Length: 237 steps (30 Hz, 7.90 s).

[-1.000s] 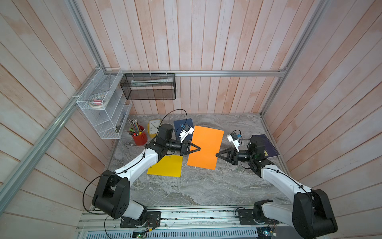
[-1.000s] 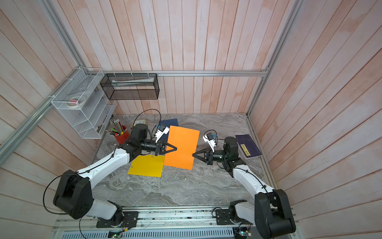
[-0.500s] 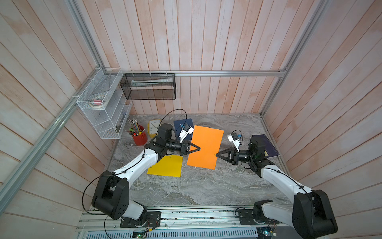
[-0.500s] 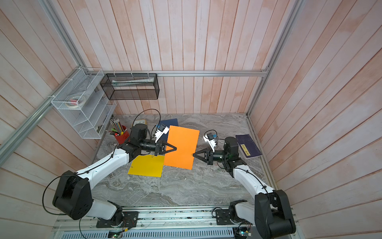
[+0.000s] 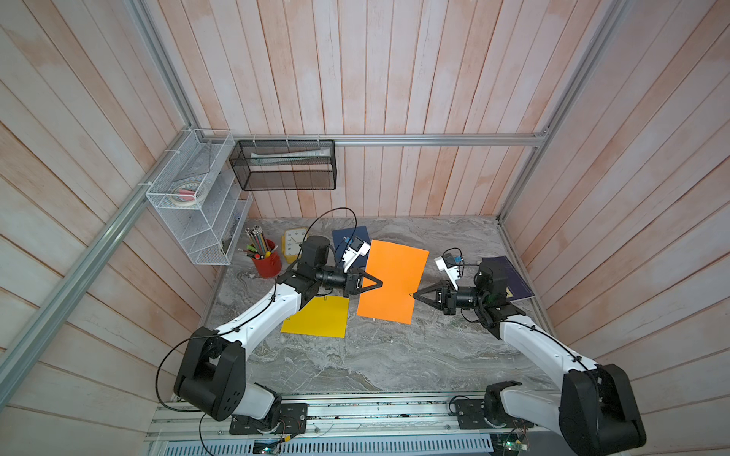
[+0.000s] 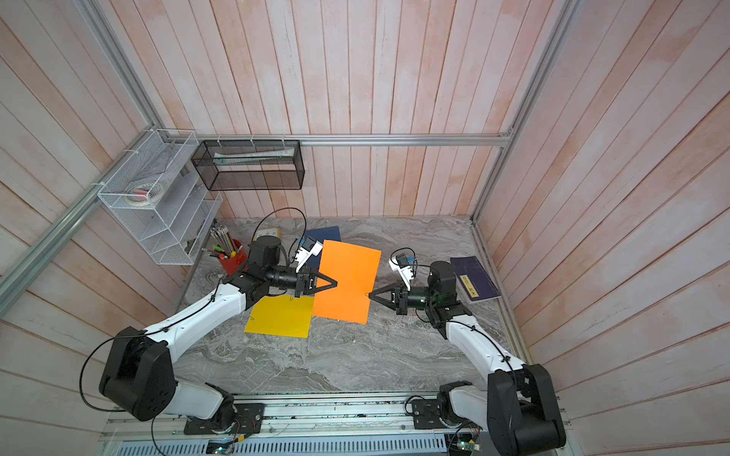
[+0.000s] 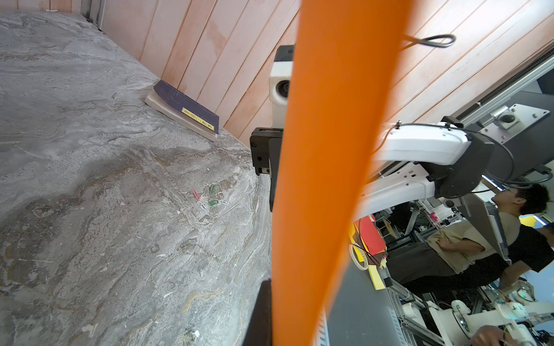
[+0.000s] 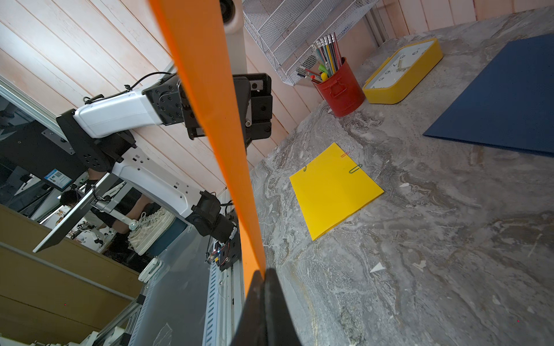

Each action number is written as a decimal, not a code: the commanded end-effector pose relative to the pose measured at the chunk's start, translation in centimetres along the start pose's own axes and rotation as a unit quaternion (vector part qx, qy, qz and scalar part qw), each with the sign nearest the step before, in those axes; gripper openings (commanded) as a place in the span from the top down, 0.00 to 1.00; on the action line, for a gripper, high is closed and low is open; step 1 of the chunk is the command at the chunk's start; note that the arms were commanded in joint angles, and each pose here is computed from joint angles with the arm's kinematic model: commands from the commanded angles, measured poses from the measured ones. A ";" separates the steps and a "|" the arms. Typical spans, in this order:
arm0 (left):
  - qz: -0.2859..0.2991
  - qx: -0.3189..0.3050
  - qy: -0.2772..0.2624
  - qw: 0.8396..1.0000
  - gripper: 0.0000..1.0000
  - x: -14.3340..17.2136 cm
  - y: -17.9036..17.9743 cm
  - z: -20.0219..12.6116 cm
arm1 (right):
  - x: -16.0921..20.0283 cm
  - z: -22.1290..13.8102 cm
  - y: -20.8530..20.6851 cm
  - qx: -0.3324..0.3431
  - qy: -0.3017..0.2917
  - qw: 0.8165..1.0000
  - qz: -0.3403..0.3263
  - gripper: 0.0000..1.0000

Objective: Unclip the paperclips from the documents
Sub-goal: Remove the paper clip from the document, then place the paper clip at the center of the board, then place the document at the center of the board.

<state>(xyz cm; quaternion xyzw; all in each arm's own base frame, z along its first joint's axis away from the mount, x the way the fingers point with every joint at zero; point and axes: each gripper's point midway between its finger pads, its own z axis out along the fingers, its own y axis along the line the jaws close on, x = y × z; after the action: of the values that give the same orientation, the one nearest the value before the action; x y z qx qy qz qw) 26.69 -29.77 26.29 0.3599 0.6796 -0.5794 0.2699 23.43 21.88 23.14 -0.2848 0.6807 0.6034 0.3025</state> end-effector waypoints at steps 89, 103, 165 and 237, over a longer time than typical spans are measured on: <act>0.003 -0.047 -0.011 0.999 1.00 0.5 1.5 -1.1 | 11.8 -16.3 -19.7 0.496 -0.057 0.808 0.313 0.78; 0.002 -0.046 -0.010 0.999 1.00 0.7 1.6 -1.1 | 8.0 -16.1 -17.5 0.491 -0.069 0.829 0.257 0.71; 0.006 -0.016 -0.027 0.999 1.00 -0.1 0.0 -1.3 | -2.4 4.6 0.4 -0.031 -0.046 0.998 -0.037 0.99; -0.103 -0.315 -0.096 0.939 0.35 4.2 6.8 -8.6 | -4.3 2.1 -33.6 0.379 0.003 0.876 0.298 0.50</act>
<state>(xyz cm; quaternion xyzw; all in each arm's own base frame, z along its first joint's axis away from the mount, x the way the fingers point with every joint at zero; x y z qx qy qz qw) 30.02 -21.03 21.37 0.1548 0.8182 -0.4091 0.3731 52.40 21.81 4.34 0.0591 0.8916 0.4022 0.1997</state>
